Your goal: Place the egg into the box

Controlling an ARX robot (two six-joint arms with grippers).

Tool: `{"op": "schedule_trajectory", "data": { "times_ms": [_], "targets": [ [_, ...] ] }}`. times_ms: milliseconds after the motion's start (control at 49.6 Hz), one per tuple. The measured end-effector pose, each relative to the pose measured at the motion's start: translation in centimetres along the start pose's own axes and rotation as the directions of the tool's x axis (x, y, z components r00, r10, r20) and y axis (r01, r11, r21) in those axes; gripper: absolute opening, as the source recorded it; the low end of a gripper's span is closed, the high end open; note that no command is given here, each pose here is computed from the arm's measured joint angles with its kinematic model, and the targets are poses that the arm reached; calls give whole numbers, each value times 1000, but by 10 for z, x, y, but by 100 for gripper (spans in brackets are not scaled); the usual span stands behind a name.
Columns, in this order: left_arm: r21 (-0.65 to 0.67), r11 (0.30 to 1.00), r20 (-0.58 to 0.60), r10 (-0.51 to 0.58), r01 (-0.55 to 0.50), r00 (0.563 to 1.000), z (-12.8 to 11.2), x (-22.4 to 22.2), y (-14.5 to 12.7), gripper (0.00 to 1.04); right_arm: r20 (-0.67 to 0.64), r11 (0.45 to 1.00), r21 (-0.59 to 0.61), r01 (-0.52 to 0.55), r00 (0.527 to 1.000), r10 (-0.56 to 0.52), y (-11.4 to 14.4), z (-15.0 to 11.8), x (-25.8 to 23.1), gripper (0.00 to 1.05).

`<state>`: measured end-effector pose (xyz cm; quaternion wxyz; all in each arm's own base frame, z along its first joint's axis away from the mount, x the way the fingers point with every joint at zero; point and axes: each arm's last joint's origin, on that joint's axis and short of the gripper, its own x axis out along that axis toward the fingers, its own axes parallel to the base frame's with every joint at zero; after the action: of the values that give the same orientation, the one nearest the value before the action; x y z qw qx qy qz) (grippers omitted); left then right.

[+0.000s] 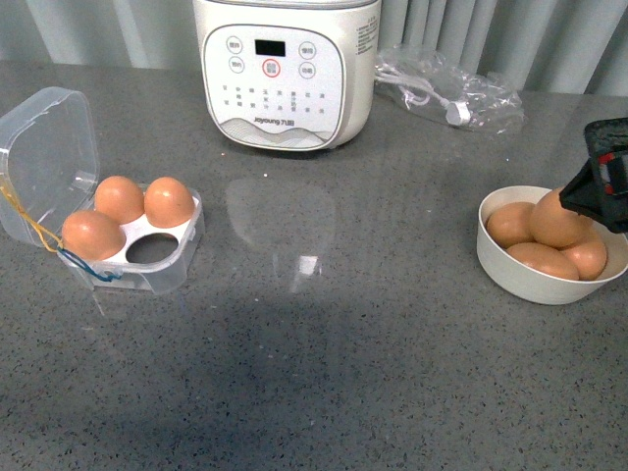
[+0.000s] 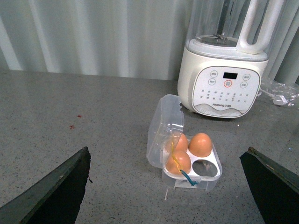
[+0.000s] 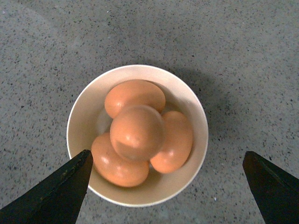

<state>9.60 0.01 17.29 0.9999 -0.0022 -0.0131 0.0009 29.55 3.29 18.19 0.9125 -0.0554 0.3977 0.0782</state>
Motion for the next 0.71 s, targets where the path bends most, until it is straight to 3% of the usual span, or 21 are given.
{"op": "schedule_trajectory", "data": {
  "times_ms": [302,564,705],
  "targets": [
    [0,1000,0,0,0,1000,0,0,0,98,-63,999,-8,-39,997,39,7,16,38,97],
    [0,1000,0,0,0,1000,0,0,0,98,-122,999,-28,-33,992,30,14,16,51,49],
    [0,1000,0,0,0,1000,0,0,0,98,-116,999,-42,-26,993,21,18,17,50,42]
  ]
}}
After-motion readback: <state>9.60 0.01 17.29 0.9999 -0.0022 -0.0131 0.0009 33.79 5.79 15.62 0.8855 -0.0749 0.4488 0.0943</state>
